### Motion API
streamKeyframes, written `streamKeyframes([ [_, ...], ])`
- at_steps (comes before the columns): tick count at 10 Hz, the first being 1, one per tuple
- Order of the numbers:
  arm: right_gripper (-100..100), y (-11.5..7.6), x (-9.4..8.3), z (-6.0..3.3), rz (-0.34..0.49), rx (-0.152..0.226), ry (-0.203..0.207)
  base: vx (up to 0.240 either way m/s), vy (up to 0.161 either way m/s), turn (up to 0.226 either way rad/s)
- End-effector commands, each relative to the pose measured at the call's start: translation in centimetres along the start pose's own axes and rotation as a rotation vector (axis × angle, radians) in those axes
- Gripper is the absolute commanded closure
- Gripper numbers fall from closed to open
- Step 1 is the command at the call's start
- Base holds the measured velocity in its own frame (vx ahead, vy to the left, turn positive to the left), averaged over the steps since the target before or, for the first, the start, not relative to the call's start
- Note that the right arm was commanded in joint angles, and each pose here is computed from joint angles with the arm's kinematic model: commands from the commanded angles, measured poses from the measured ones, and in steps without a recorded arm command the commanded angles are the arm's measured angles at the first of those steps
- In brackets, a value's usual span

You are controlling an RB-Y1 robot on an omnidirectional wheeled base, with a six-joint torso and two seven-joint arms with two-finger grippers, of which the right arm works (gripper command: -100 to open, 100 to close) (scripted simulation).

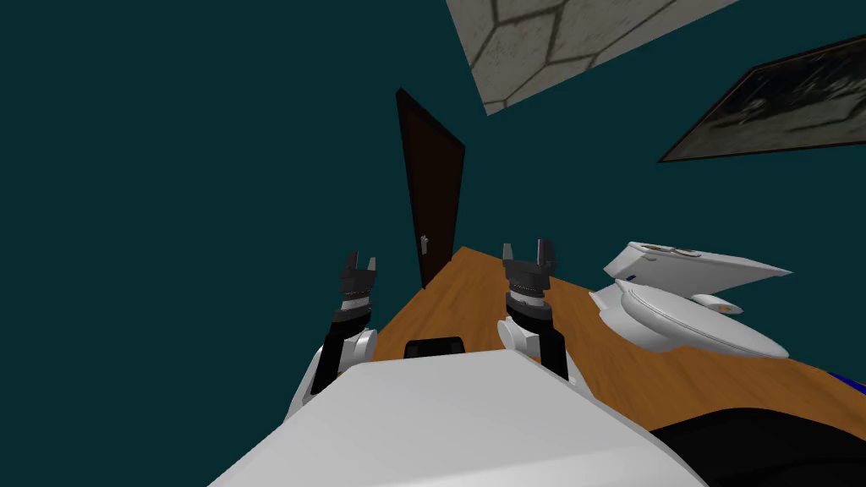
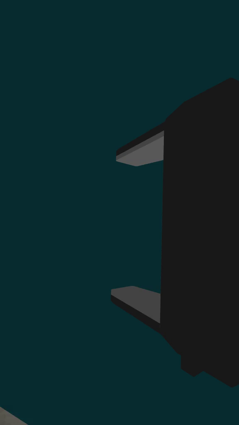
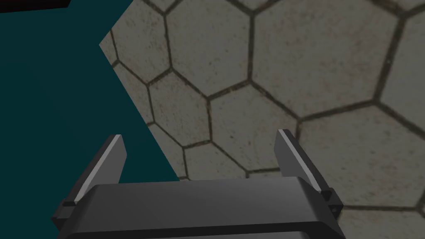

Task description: Pull the door open

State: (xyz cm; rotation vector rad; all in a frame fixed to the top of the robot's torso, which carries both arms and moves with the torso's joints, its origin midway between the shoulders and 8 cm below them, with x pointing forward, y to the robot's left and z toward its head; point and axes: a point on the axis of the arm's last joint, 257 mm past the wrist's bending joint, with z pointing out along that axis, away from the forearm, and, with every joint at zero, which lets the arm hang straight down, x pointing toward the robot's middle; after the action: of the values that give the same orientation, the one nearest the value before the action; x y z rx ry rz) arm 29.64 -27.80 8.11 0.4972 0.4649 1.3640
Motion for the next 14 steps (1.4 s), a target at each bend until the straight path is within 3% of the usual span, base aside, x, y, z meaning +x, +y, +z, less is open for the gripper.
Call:
streamKeyframes([
  [1,-100,-1.3,0.5,-0.24,-0.035,0.024,0.018,0.106,-0.096,0.167],
  [4,-100,-3.8,1.3,-0.79,-0.105,0.068,0.055,0.1,-0.012,0.106],
  [5,-100,-5.4,1.9,-1.21,-0.151,0.097,0.081,0.133,-0.019,0.193],
  [6,-100,-5.4,1.9,-1.21,-0.151,0.097,0.081,0.095,-0.024,0.068],
  [8,-100,-7.2,2.5,-1.72,-0.203,0.127,0.112,0.069,-0.03,0.089],
  [13,-100,-12.5,4.3,-3.56,-0.361,0.211,0.213,0.093,-0.046,0.148],
  [14,-100,-12.5,4.3,-3.57,-0.361,0.212,0.213,0.06,-0.041,0.044],
])
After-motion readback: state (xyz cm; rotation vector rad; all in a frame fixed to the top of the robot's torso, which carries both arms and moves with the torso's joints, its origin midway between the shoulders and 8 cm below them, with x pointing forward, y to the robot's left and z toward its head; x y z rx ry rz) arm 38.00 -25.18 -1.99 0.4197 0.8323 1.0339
